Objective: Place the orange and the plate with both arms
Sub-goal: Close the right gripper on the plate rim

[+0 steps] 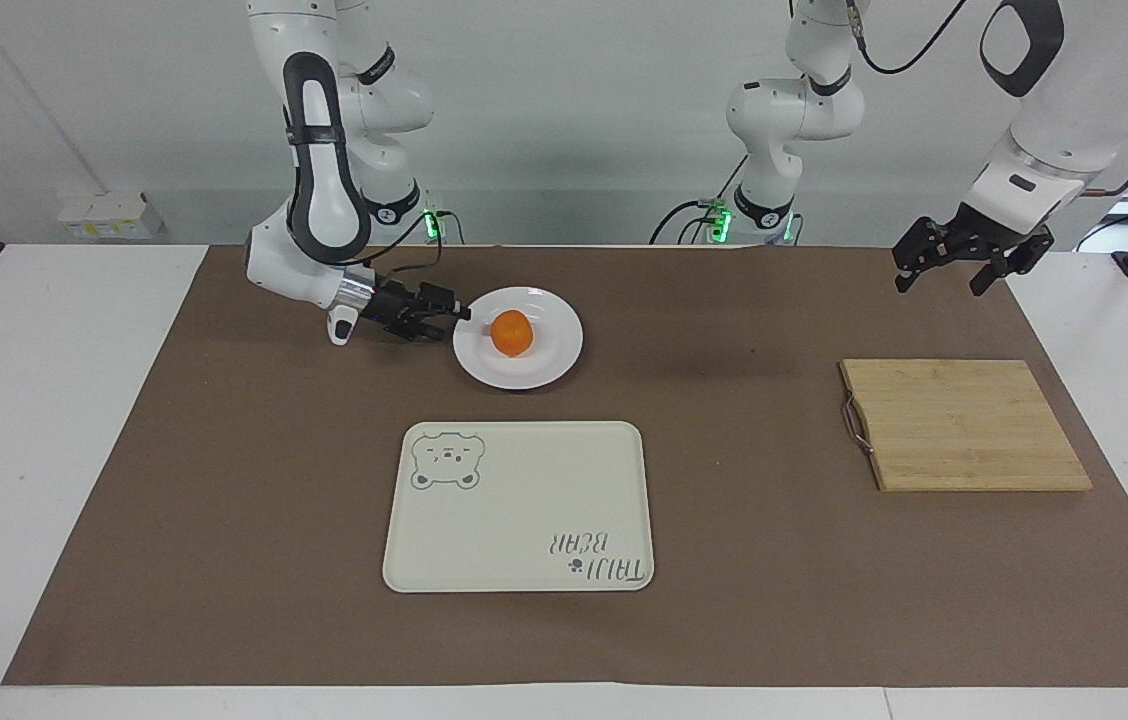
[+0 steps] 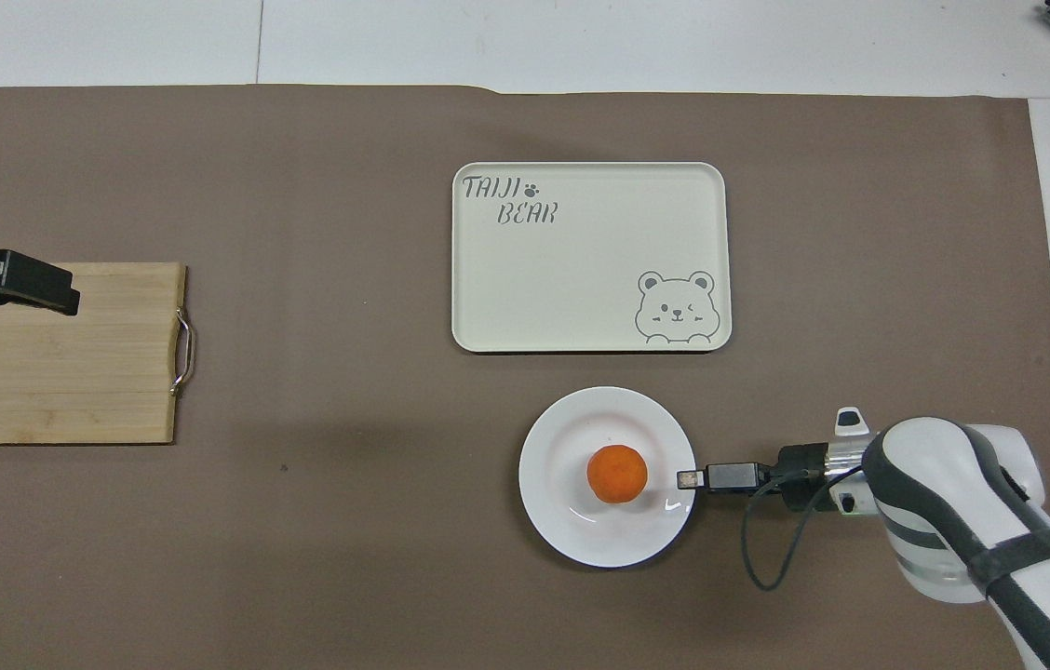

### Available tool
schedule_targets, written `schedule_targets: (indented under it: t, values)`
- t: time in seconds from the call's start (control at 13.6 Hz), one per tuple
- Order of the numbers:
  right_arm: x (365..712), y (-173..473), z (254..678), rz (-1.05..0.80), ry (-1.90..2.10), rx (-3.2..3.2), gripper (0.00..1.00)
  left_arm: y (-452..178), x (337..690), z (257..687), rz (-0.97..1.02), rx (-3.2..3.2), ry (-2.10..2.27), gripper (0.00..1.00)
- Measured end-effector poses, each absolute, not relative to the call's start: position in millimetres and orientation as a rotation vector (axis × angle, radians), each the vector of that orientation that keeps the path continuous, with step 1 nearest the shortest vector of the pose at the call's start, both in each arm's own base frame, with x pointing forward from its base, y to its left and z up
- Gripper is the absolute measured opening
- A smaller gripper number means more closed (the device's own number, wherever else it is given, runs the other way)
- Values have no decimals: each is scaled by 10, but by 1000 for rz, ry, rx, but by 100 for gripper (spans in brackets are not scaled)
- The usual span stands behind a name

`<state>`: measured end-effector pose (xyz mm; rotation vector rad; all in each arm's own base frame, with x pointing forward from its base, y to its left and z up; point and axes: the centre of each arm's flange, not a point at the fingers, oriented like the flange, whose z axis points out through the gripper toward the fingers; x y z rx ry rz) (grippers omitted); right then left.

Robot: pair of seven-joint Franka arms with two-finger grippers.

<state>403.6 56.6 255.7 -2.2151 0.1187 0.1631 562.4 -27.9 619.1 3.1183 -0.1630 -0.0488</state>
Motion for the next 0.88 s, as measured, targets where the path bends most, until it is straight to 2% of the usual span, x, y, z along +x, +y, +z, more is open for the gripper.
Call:
schedule_targets:
  t: [0.37,0.44,0.66,0.88]
  values:
    - [3946,664,2496,165,142,-2203,99,-279,5624,6191,-49,3118,-163,100]
    - [3939,661,2489,164,145,-2204,90,-279,5624,6191,-49,3118,-163,100]
    - [3920,658,2472,169,149,-2205,52,-279,5624,6191,-49,3118,-163,100]
    - [3908,653,2460,170,153,-2207,21,-279,5624,6191,-49,3118,-163,100]
